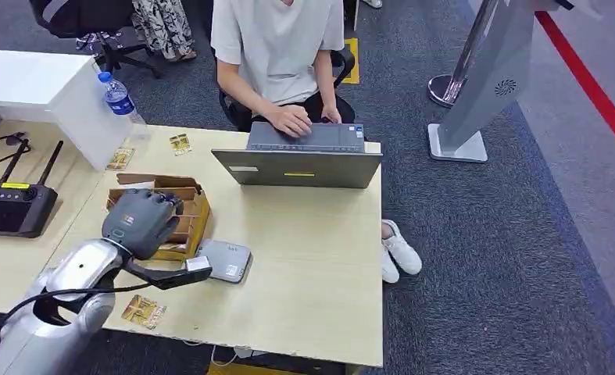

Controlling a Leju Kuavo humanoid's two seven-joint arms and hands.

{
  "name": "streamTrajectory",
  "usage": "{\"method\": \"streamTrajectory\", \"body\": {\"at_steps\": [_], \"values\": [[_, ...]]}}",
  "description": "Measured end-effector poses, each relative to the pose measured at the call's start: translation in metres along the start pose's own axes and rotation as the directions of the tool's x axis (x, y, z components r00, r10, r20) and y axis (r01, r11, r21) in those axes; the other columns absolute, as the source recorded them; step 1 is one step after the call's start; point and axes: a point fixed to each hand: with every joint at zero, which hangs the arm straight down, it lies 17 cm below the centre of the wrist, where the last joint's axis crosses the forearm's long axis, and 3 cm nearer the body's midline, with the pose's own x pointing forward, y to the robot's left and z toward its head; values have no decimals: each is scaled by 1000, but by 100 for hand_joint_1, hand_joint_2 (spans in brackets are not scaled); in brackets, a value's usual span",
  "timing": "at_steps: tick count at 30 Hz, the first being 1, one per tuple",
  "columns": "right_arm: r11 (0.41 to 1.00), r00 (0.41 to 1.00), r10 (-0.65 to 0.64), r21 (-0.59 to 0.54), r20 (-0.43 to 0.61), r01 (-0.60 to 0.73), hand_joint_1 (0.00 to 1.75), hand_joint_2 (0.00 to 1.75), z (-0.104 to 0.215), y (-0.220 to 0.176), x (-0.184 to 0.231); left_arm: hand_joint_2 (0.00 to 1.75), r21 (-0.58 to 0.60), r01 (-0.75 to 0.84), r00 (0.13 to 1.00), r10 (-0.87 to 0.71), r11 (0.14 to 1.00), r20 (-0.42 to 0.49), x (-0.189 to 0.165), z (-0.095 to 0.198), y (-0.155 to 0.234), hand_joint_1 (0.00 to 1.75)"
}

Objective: Pass the card to the sensor for recognition and then transmit it.

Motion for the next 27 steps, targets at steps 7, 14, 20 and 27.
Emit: {"method": "streamTrajectory", "body": {"at_steps": [7,14,20,27], "values": [[1000,1000,3,1,7,-3,0,0,-1,0,4,175,-24,-14,998,16,1000,68,28,-2,-11,175],[1000,1000,4,2,10,-4,0,0,-1,0,6,175,-92,-23,996,30,995,78,38,1,-33,175],[1000,1000,3,7,10,-3,0,0,-1,0,6,175,-188,-30,999,36,982,27,28,7,-62,175],[1000,1000,-1,16,7,0,0,0,-1,2,7,175,-278,-41,999,40,960,-11,21,18,-96,175]]}}
